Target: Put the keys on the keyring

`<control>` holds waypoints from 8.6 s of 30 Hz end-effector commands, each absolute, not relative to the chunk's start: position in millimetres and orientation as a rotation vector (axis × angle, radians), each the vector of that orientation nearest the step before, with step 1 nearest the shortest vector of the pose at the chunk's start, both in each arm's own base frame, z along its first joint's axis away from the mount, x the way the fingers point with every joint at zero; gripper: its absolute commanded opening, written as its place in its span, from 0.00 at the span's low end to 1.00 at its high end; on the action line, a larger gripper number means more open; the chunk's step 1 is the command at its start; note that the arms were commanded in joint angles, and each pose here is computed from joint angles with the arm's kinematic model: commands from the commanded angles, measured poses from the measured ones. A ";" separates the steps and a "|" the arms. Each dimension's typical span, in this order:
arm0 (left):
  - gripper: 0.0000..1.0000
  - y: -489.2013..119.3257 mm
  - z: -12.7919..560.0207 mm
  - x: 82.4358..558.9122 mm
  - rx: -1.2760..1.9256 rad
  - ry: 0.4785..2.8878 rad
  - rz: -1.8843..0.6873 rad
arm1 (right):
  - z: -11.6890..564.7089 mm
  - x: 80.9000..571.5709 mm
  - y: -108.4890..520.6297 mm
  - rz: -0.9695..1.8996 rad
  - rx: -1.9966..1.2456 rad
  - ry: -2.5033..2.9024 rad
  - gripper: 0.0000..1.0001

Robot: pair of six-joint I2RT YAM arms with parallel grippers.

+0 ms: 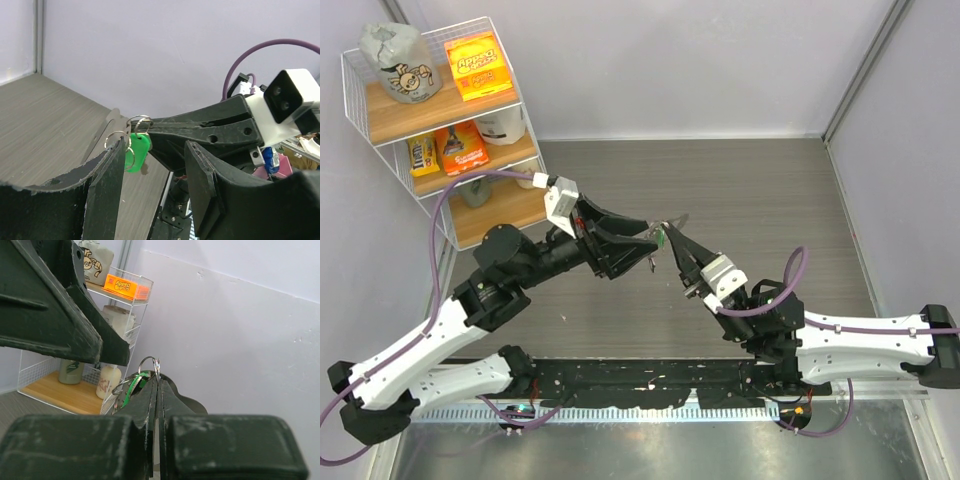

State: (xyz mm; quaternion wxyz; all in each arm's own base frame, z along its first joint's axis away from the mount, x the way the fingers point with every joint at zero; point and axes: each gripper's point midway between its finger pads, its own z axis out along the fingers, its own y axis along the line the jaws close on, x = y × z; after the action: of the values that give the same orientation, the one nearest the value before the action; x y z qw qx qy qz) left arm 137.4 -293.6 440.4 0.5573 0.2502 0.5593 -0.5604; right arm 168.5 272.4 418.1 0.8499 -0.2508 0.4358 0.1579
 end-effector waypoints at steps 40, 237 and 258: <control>0.55 -297.5 467.3 126.5 0.632 1.216 -1.376 | 433.7 166.1 271.5 0.371 -0.494 0.903 0.05; 0.00 -286.4 413.9 119.3 1.071 1.329 -1.048 | 432.5 125.2 291.6 0.716 -0.780 1.204 0.19; 0.00 -274.9 440.7 93.5 1.031 1.105 -1.146 | 417.0 124.0 284.7 0.756 -0.737 1.243 0.10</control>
State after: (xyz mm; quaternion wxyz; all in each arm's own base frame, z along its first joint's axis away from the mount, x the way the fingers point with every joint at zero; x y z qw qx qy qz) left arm 112.4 -282.5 395.4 0.5312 0.4506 0.5597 -0.4488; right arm 121.4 293.3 404.2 0.6737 -0.3667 0.5557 0.3206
